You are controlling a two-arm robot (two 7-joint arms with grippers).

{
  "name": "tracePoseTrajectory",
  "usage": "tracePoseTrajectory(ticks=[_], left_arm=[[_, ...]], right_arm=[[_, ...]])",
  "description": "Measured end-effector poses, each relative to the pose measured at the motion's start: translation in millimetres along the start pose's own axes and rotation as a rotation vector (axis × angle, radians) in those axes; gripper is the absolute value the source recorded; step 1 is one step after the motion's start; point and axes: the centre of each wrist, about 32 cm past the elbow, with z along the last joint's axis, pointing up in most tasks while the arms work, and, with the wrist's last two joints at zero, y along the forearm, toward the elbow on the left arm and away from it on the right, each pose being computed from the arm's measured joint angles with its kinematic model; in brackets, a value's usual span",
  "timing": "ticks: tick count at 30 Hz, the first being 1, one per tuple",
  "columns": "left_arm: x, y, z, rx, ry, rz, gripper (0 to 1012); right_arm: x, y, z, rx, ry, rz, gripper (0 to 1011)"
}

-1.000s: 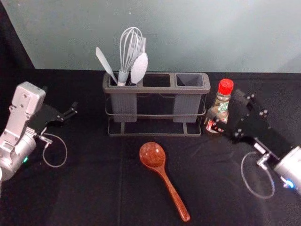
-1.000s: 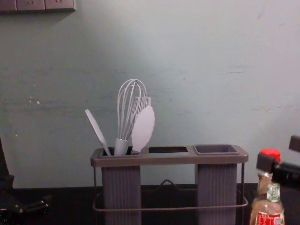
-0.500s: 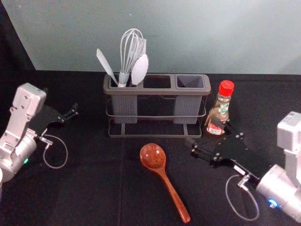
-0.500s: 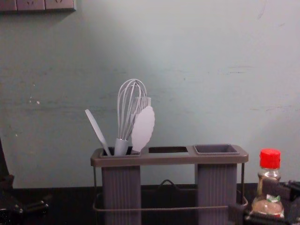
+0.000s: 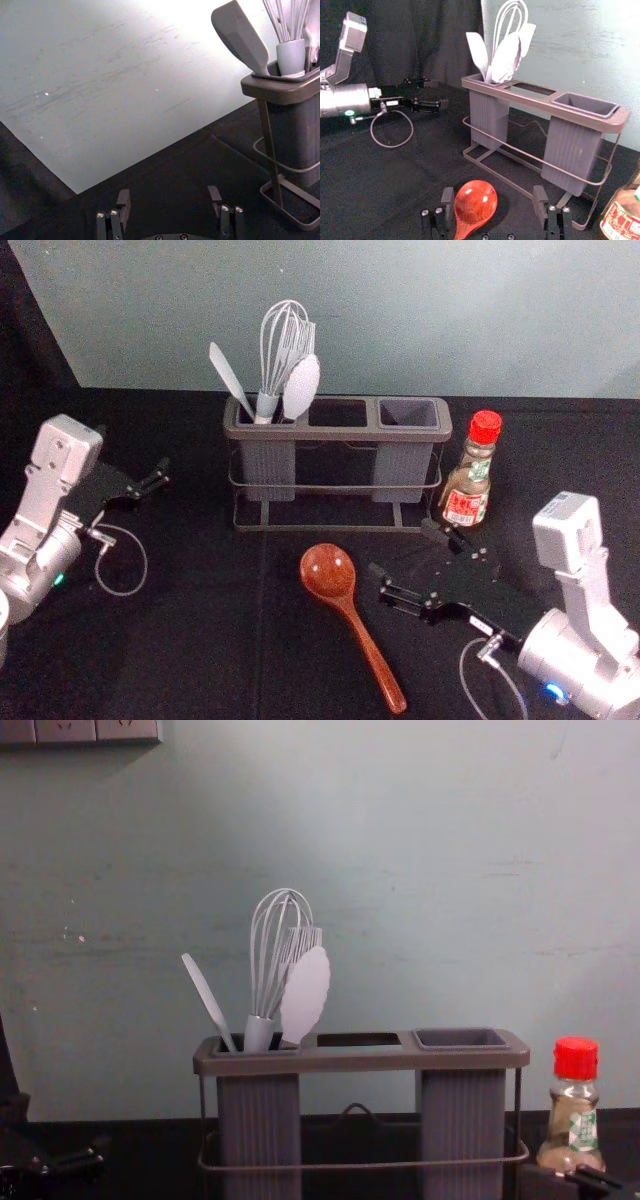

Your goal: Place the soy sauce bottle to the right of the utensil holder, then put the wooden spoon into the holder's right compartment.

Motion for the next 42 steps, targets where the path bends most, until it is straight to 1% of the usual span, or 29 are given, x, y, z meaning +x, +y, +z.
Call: tracePoseTrajectory(ticks=[1,6,33,36,42], left_arm=[[0.0,0.0,0.0,0.000,0.000,0.000,1011],[0.0,0.0,0.0,0.000,0.000,0.000,1011],[0.0,0.0,0.0,0.000,0.000,0.000,1011],[0.0,0.0,0.0,0.000,0.000,0.000,1011],[0.0,0.0,0.0,0.000,0.000,0.000,1011]], right_arm=[[-1.8,1.2,-0.3,-0.005,0.000,0.000,1002],[-3.1,2.7,-2.2,-0.008,0.003,-0.004,1002],[-2.5,2.7,-2.1,-0.007,0.002,-0.005,1003],[-1.7,3.5,0.9,-0.025,0.005,-0.002,1003],[-2.5,5.3,13.9,-0.111,0.028,0.015,1002]])
